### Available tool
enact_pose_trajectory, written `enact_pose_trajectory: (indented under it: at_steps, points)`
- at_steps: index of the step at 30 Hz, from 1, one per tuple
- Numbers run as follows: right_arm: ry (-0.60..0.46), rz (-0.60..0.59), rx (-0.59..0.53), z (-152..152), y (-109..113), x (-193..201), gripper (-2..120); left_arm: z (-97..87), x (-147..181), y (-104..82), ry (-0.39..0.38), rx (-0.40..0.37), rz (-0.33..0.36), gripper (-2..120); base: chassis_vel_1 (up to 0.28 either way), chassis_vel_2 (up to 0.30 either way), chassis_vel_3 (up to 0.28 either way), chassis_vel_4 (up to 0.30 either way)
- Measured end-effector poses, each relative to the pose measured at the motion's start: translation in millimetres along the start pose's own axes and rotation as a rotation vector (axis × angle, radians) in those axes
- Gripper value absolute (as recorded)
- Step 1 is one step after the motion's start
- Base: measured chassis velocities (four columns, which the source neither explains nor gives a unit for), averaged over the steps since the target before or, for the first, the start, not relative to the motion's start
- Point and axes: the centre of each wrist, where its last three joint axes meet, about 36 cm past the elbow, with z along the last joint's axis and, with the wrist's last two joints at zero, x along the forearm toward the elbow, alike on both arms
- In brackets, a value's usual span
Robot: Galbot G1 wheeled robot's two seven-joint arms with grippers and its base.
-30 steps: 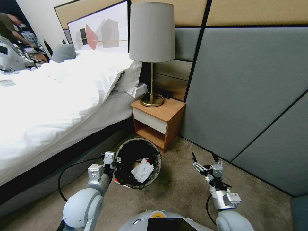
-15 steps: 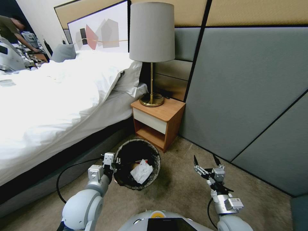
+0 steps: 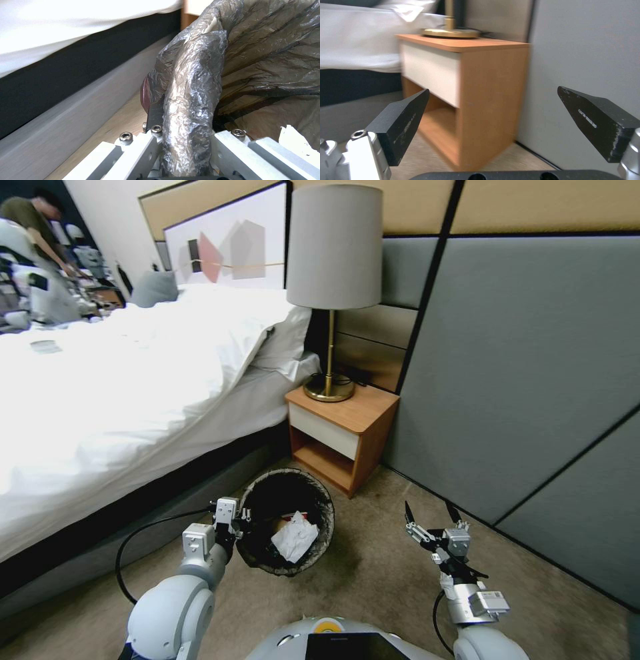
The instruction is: Pick up the trash bin, then pick up the garbage from the floor and place it into the trash bin.
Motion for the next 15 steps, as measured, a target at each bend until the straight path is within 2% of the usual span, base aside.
enact_pose_trajectory:
  at_steps: [15]
  points:
    - [0.006, 0.003, 0.0, 1.8, -1.0, -0.1, 100, -0.6, 0.1, -0.1, -0.003, 0.0, 0.001, 1, 0.09, 0.084, 0.084, 0.088]
